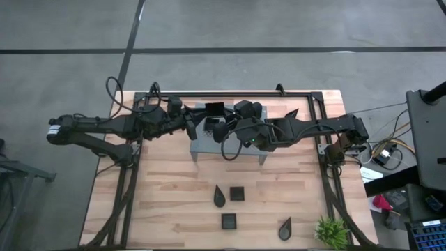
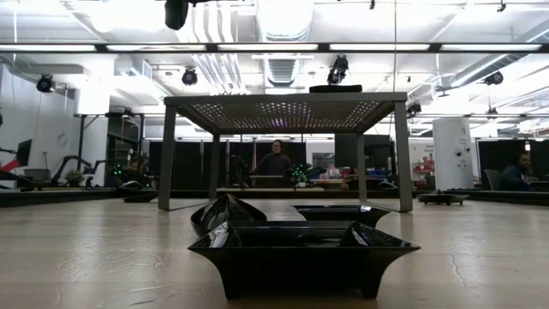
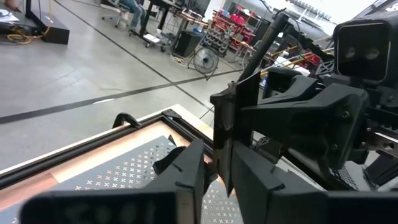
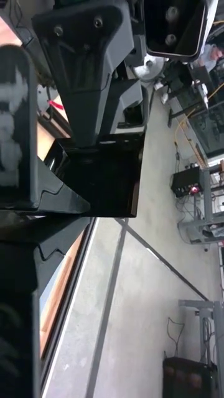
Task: Pick & Place Mini shaped plates
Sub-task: Stack the black square plate on top of the other black square plate on the shelf
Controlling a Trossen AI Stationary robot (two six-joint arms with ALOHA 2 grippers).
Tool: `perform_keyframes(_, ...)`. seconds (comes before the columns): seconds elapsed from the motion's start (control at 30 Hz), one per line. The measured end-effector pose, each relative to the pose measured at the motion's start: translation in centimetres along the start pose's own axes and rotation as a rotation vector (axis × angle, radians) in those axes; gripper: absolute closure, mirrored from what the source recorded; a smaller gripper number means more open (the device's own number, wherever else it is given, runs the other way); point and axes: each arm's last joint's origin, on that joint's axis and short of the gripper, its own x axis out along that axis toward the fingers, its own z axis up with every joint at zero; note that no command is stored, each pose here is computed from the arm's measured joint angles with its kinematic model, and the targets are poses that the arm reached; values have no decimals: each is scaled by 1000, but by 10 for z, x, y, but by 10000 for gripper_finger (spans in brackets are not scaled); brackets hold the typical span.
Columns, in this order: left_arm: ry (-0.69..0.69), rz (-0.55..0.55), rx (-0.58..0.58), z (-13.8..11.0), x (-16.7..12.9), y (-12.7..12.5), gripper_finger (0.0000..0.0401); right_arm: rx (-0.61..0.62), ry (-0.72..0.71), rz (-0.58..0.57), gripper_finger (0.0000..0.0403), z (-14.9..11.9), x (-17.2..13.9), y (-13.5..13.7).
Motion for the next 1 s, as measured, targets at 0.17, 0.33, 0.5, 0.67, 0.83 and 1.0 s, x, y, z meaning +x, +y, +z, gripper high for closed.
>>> perform_keyframes(0.17, 3, -5, 0, 0, 0, 0, 394, 0, 3, 3, 394, 0, 0, 0)
perform_keyframes(0.33, 5, -2, -20, 0, 0, 1, 400, -17, 14, 14, 391, -1, 1, 0)
perform_keyframes(0.5, 28, 2, -70, -1, 0, 2, 401, -36, 22, 26, 346, 6, -1, -4)
perform_keyframes(0.67, 90, 33, -123, -6, -2, 8, 401, -108, 15, 7, 269, 13, -7, -9)
perform_keyframes(0.83, 140, 78, -157, -7, -4, 15, 401, -173, 19, -3, 209, 23, -17, -18)
perform_keyframes(1.0, 224, 111, -217, -7, -3, 30, 401, -229, 44, -3, 185, 27, -25, -25)
